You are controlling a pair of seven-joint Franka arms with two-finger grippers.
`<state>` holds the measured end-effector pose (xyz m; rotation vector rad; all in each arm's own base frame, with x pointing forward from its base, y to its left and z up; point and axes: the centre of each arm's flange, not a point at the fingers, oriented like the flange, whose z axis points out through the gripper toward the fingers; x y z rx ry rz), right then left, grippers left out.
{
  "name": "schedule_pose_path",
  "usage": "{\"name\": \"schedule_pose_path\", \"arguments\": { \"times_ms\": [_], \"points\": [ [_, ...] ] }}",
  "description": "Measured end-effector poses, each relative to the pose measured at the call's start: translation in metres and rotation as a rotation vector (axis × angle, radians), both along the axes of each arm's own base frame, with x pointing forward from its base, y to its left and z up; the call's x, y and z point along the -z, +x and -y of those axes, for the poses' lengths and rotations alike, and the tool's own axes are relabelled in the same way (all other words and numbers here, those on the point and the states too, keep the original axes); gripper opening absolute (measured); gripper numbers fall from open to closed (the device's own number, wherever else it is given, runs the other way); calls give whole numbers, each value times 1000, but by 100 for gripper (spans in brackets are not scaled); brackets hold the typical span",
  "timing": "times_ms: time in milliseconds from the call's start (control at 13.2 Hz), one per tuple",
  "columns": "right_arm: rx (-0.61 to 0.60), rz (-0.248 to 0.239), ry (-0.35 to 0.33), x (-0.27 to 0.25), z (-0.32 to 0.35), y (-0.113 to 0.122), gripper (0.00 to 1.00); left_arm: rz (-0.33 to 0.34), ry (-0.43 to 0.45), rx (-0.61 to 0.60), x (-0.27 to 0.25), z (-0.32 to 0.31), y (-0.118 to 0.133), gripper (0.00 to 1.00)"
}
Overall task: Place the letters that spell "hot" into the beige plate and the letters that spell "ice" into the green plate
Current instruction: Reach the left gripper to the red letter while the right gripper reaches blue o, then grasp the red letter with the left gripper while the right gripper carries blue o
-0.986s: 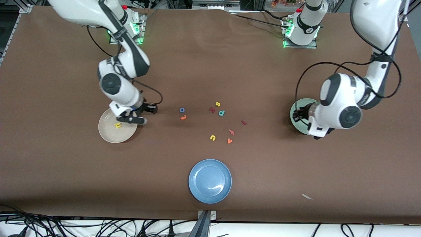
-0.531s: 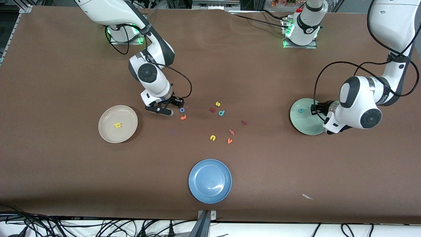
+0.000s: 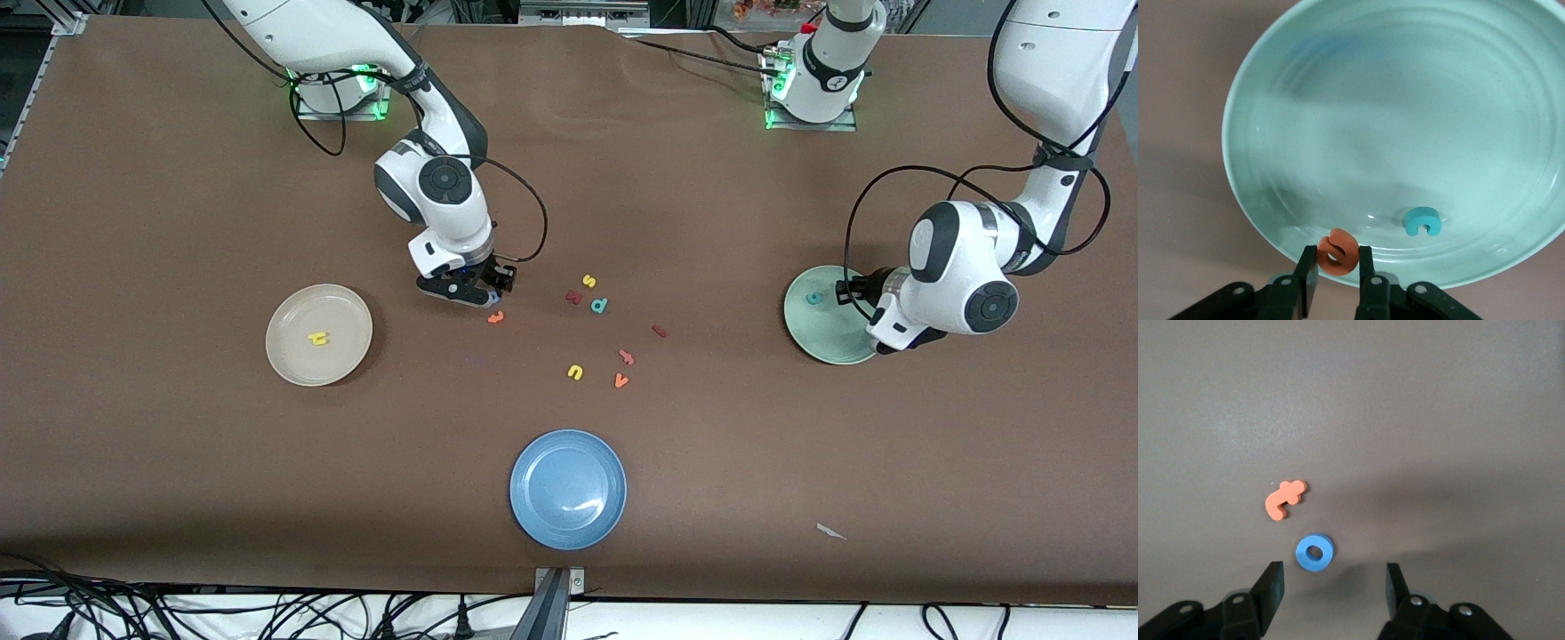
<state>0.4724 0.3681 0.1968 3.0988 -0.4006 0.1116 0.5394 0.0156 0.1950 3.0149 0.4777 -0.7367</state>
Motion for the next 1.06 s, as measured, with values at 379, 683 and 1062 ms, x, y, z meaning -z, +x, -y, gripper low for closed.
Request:
{"name": "schedule_pose_path", "arguments": {
  "times_ms": [379,683,1062],
  "points": [
    [29,29,-23,18,-5,-6,70,23,-8,18,-15,8,12,88],
    [39,36,-26,23,-5,-7,70,70,-38,33,-79,88,46,100],
    [40,37,-25,23,-6,-7,58,128,-36,-109,-111,199,50,100]
  ]
}}
